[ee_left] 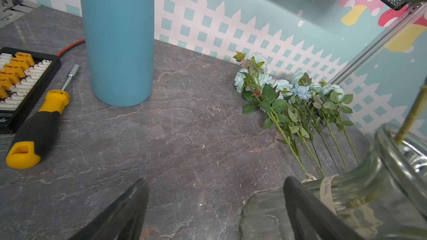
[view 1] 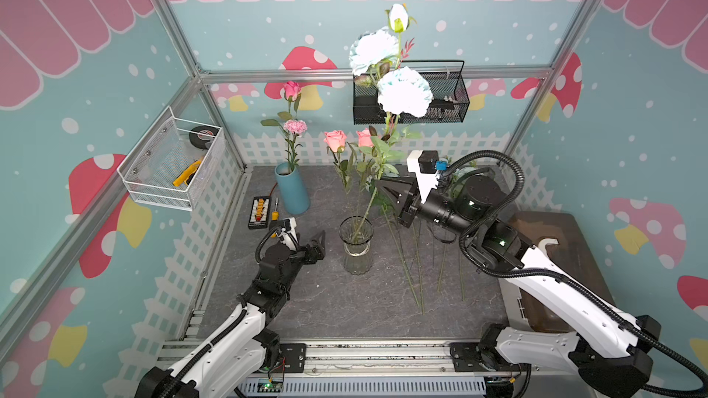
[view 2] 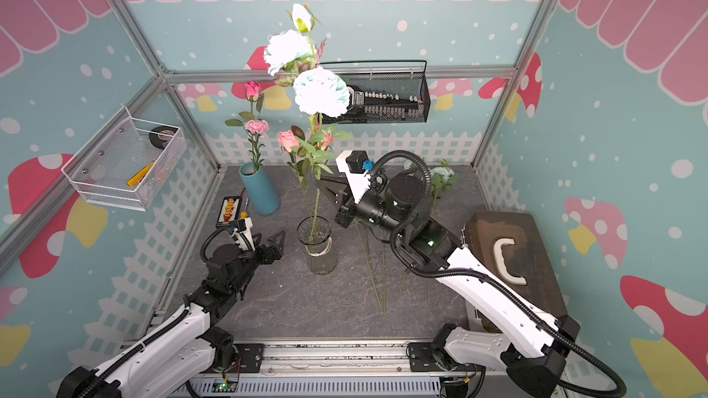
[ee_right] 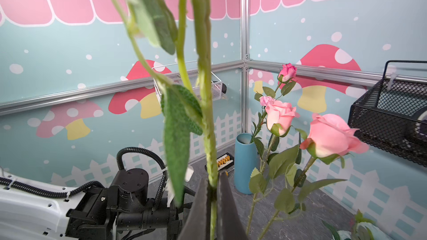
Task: Pick out blue flowers from the vase
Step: Pick up the flower from the vase, then place the flower at the center of the board.
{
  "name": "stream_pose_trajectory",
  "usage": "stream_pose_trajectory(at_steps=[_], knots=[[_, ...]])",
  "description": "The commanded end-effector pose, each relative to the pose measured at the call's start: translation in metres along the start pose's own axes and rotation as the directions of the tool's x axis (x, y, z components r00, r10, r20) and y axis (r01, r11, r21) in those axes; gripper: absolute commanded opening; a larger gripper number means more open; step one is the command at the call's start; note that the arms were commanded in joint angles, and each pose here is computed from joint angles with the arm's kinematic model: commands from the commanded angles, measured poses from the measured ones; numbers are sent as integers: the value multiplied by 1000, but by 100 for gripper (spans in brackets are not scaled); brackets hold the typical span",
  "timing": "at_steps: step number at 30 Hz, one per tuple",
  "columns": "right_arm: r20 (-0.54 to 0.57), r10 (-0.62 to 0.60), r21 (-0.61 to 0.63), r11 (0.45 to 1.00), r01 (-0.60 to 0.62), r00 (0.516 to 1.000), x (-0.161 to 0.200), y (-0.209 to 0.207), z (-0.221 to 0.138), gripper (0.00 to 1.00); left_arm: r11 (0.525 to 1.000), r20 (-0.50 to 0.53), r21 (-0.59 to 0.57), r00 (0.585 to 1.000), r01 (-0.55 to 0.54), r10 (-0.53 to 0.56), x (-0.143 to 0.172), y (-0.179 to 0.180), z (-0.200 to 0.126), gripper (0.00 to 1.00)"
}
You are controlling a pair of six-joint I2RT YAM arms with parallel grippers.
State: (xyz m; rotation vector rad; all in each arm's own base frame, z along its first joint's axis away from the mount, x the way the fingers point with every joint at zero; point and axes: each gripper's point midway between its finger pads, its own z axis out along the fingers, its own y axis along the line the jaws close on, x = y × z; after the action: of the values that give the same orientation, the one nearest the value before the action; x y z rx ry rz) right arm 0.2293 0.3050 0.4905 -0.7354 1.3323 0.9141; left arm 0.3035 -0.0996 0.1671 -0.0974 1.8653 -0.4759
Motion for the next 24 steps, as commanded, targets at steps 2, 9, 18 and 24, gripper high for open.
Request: stream_pose_trajectory(at_steps=[2,9,18,24], knots=[[23,-13,34,999,12,1000,-36,5,-29,0,1000,28,7,999,15,-15,-6,0,-3,92],[51,5,51,999,-8,999,-55,9,-57,0,1000,33,9,999,15,-15,-6,0,-4,92],[15,-2,202,979,-1,1000,-50,-8,-97,0,1000,40,13,999,14,-14,-6,0,-6,92],[-7,-2,302,953,4,1000,-42,-21,-120,0,1000,42,15,999,14,-14,-6,0,-6,92]])
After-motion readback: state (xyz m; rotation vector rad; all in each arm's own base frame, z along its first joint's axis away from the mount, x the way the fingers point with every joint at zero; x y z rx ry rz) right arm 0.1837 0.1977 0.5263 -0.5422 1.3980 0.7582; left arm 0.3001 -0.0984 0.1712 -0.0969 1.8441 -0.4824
